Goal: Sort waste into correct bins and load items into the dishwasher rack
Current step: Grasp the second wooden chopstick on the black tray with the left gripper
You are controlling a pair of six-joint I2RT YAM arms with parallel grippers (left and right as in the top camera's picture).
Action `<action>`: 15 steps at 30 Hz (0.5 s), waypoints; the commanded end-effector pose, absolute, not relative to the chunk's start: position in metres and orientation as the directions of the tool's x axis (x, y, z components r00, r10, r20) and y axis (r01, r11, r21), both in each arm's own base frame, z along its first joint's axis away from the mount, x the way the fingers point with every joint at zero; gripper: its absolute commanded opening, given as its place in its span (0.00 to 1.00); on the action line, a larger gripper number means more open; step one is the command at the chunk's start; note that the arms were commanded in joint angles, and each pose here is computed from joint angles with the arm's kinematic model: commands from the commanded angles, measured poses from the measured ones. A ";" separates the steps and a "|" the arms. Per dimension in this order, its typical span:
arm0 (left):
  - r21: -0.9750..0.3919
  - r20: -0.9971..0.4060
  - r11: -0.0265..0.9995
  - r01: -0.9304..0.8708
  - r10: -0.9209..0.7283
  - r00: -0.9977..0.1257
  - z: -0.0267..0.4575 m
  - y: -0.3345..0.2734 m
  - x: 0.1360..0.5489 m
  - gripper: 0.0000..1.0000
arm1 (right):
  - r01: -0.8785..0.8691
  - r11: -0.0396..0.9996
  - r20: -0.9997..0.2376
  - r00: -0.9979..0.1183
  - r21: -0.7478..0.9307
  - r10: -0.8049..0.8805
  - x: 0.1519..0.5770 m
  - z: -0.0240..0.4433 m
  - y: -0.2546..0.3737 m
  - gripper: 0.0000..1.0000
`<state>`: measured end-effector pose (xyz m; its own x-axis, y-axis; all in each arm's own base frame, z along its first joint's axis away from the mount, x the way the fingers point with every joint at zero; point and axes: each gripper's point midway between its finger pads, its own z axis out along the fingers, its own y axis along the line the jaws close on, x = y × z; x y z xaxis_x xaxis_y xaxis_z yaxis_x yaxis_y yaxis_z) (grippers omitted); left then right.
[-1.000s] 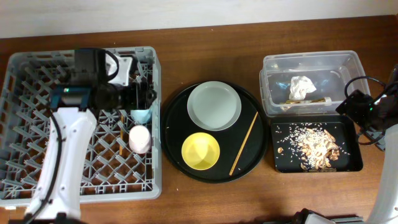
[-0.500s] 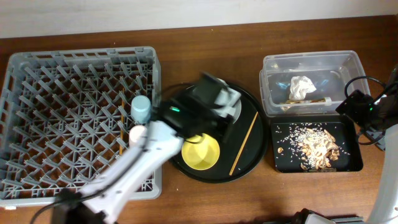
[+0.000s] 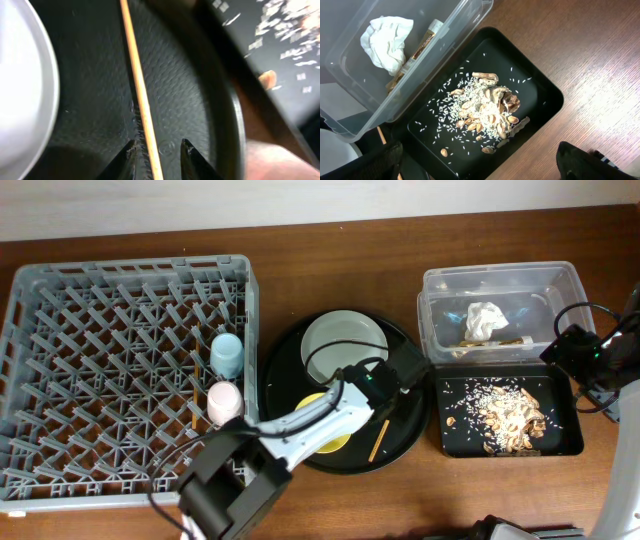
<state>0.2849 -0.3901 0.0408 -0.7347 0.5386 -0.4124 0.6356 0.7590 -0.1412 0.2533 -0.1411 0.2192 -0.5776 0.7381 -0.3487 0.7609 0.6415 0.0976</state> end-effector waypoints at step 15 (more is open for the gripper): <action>-0.108 -0.277 0.780 0.617 0.572 -0.772 -0.025 -0.381 0.267 0.16 | 0.768 0.634 -0.361 -0.568 0.091 0.740 0.253 0.223 -0.145 0.99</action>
<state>0.2820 -0.3860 0.0067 -0.7632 0.5429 -0.3505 0.6118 0.7817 -0.1213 0.2533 -0.1411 0.2192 -0.5773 0.7384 -0.3487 0.7611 0.6412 0.0978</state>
